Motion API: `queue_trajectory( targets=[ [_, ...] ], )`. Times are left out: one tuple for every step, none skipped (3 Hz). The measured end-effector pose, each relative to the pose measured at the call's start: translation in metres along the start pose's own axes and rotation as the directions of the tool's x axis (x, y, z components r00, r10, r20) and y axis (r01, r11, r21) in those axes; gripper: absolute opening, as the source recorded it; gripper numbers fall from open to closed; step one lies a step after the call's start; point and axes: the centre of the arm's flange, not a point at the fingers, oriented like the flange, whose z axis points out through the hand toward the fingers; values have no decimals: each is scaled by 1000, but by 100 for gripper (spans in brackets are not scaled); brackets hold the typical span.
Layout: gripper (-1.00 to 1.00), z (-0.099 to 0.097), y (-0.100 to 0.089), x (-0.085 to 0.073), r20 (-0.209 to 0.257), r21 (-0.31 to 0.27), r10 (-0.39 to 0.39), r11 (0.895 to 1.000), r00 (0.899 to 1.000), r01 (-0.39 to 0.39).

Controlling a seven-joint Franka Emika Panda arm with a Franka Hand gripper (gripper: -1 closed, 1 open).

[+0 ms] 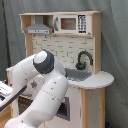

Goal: Play with the kitchen

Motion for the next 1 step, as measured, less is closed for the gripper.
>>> queue_trajectory(
  targets=[
    [100, -29, 3, 3, -2, -4, -12, 1000, 1000, 12]
  ],
)
